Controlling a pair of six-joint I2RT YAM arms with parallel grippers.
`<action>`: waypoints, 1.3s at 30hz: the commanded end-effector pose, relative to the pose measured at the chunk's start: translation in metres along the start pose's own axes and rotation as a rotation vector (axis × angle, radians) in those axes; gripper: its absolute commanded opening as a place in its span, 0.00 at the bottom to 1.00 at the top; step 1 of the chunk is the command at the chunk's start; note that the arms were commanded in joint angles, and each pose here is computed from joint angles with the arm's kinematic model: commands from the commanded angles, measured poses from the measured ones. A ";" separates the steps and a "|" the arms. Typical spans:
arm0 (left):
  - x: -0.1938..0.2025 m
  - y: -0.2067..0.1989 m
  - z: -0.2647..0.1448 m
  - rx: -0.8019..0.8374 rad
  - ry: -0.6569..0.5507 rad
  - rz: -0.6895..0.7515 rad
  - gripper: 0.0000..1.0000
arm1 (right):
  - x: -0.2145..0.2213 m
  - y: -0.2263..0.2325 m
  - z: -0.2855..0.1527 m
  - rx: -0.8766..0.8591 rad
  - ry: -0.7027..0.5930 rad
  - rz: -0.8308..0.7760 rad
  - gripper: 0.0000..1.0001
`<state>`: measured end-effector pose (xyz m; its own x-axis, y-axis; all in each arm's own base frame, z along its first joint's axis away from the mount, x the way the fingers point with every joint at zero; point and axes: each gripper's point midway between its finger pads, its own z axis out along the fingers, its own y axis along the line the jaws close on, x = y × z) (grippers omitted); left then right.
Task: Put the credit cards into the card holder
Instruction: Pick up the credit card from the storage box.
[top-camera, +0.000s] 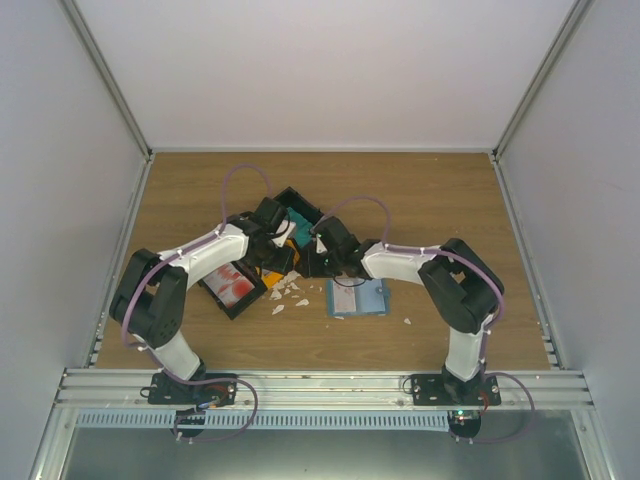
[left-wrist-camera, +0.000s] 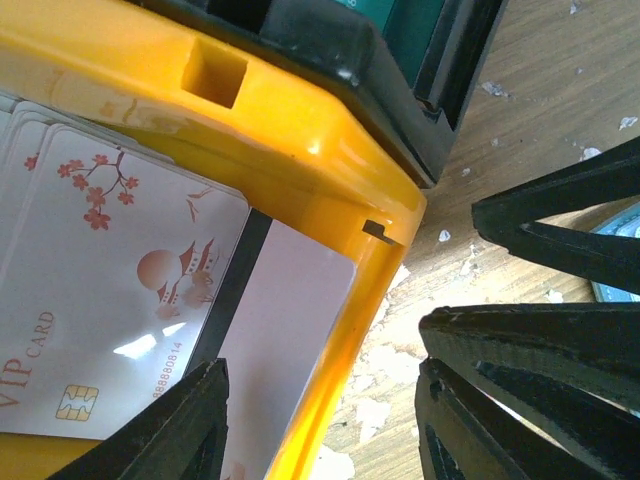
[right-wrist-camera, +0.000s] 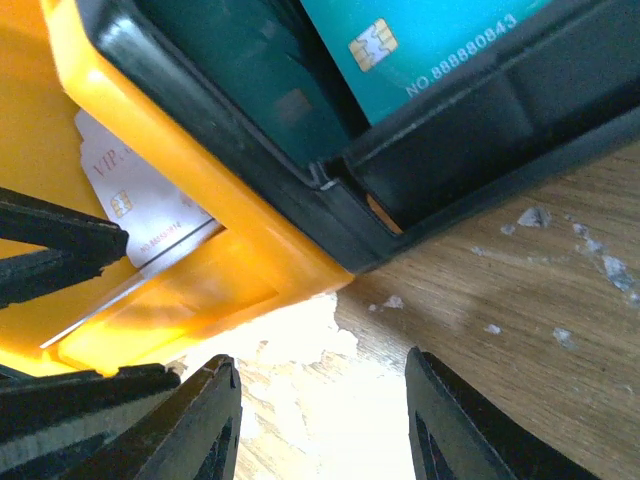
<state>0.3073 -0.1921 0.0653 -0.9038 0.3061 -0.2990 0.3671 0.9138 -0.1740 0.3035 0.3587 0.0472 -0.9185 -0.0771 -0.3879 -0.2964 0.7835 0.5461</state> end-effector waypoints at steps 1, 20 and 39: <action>-0.002 0.003 0.008 -0.026 0.014 0.021 0.55 | -0.002 0.003 -0.009 0.006 -0.033 -0.012 0.46; -0.003 0.000 -0.007 -0.030 -0.008 0.029 0.19 | 0.002 -0.002 -0.021 0.024 -0.048 0.002 0.46; -0.038 -0.013 -0.081 -0.005 -0.248 0.024 0.00 | -0.025 0.020 -0.092 0.014 -0.166 0.003 0.52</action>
<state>0.3119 -0.1824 0.1102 -0.8621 0.3026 -0.4065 0.3763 0.9195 -0.1135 0.2954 0.3368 0.1035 -0.8889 -0.0176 -0.4578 -0.3005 0.7768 0.5535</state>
